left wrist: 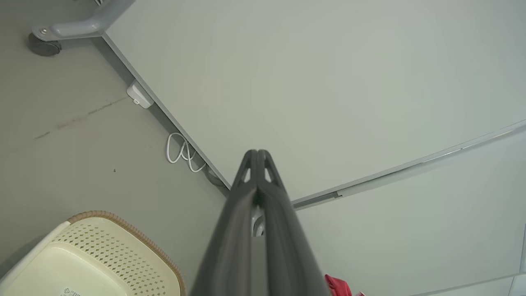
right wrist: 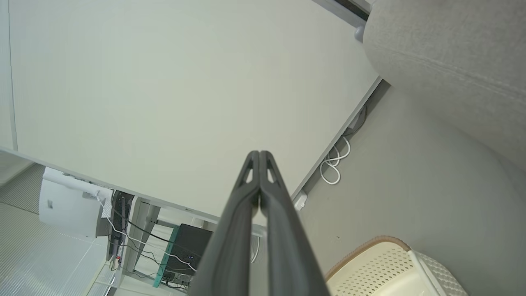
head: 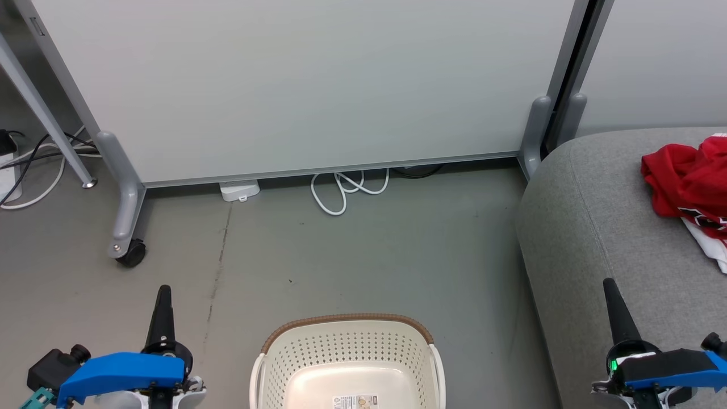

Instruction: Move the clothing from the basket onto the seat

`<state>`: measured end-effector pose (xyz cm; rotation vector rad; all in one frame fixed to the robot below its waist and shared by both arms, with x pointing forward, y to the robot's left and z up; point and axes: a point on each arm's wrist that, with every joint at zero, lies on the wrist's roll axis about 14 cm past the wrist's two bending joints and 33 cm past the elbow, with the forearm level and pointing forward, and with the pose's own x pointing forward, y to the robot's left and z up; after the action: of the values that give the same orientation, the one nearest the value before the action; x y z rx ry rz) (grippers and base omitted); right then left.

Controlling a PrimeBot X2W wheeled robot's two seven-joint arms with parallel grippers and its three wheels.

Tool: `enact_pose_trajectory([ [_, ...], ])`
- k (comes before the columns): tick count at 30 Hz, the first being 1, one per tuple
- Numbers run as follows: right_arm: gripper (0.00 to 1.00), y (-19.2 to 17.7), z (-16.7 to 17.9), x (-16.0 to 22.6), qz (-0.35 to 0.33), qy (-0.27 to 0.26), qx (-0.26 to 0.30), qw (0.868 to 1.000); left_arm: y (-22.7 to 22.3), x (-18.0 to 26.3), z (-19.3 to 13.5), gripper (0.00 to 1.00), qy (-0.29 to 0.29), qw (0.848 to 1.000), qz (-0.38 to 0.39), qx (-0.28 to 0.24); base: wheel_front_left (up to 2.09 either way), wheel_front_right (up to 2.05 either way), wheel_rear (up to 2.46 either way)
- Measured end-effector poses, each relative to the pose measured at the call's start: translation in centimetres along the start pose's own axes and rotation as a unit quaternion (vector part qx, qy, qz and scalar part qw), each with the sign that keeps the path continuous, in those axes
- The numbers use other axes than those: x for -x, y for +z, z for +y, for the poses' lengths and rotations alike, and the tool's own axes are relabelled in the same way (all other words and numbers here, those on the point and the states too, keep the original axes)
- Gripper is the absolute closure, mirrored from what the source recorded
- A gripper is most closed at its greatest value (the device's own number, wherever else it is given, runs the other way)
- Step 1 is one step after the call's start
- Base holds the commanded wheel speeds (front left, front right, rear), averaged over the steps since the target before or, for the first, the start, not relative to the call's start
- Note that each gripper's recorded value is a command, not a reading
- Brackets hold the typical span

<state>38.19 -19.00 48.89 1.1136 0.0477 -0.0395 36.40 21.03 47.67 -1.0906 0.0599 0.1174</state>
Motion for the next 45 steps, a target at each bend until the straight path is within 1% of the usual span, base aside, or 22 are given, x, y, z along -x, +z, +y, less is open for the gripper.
enact_pose_trajectory([
  [19,1.00,0.4,0.3,-0.2,0.002,0.005,-0.088,0.996,0.1,-0.7,-1.0,1.00,-0.016,0.996,0.006,0.092,0.00,0.00,0.00],
  [45,1.00,1.1,0.7,-0.4,0.000,0.017,-0.187,0.982,0.2,-1.5,-2.3,1.00,-0.038,0.980,0.016,0.195,0.00,0.00,0.00],
])
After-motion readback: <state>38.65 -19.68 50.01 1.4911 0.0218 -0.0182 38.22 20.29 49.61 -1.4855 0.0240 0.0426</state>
